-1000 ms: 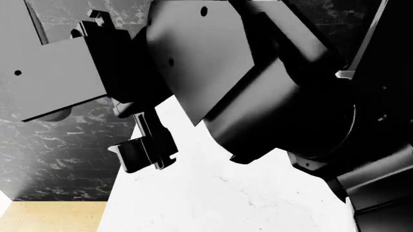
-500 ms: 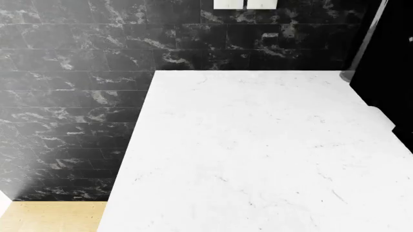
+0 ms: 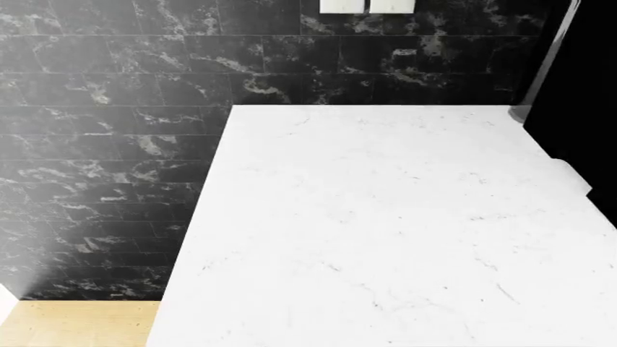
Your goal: Pick and place the shaker into the drawer. Then close the cabinet.
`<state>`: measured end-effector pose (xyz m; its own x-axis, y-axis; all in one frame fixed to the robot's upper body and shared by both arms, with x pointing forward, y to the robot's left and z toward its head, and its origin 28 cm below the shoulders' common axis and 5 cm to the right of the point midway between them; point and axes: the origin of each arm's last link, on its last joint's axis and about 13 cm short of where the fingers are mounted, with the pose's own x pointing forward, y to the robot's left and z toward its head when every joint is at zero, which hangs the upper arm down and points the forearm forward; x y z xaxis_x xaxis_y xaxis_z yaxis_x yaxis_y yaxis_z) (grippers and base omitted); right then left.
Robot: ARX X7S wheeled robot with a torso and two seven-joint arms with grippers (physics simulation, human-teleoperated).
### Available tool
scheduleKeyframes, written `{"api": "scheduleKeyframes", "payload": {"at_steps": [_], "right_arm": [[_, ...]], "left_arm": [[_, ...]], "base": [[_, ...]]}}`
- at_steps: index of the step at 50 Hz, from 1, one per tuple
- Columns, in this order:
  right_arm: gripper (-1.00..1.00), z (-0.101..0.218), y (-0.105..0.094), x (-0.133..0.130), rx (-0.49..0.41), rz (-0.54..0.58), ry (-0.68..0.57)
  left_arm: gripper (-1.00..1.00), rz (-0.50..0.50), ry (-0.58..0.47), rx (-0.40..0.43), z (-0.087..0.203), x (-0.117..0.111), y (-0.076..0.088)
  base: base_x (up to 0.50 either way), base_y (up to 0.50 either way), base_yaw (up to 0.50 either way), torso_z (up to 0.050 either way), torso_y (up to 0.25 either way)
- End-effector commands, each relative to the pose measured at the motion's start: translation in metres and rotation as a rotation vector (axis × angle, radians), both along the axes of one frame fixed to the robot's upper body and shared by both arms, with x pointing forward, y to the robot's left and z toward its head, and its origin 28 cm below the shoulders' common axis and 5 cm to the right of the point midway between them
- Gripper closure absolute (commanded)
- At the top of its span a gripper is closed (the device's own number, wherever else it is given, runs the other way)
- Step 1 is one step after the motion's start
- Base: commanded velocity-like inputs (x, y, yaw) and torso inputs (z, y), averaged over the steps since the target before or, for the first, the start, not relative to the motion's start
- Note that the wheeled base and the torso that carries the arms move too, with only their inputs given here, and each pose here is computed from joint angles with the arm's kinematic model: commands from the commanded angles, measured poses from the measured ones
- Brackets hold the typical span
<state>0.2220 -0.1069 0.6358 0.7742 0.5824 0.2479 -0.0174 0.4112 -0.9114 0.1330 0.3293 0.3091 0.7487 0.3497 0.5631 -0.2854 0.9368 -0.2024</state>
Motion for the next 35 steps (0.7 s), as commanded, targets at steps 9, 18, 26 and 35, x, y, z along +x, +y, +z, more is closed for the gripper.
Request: {"api": "scheduleKeyframes", "payload": {"at_steps": [9,18,26,35], "right_arm": [[-1.0,-0.066,-0.117,0.065,0.384,-0.534,0.423],[-1.0,-0.087,-0.113,0.089,0.35,-0.524,0.481],[-1.0,-0.084,-0.114,0.087,0.354,-0.51,0.478],[-1.0,-0.072,-0.106,0.08,0.328,-0.46,0.433]], "left_arm": [[-1.0,0.011,0.005,0.011,0.001,-0.01,0.007],[-1.0,0.046,0.043,0.027,-0.005,-0.009,0.008],[-1.0,0.028,0.05,0.029,-0.007,-0.009,0.004],[-1.0,0.02,0.046,0.023,-0.007,-0.013,0.003]], "base": [[0.0,0.0,0.0,0.0,0.0],[0.0,0.0,0.0,0.0,0.0],[0.0,0.0,0.0,0.0,0.0],[0.0,0.0,0.0,0.0,0.0]]}}
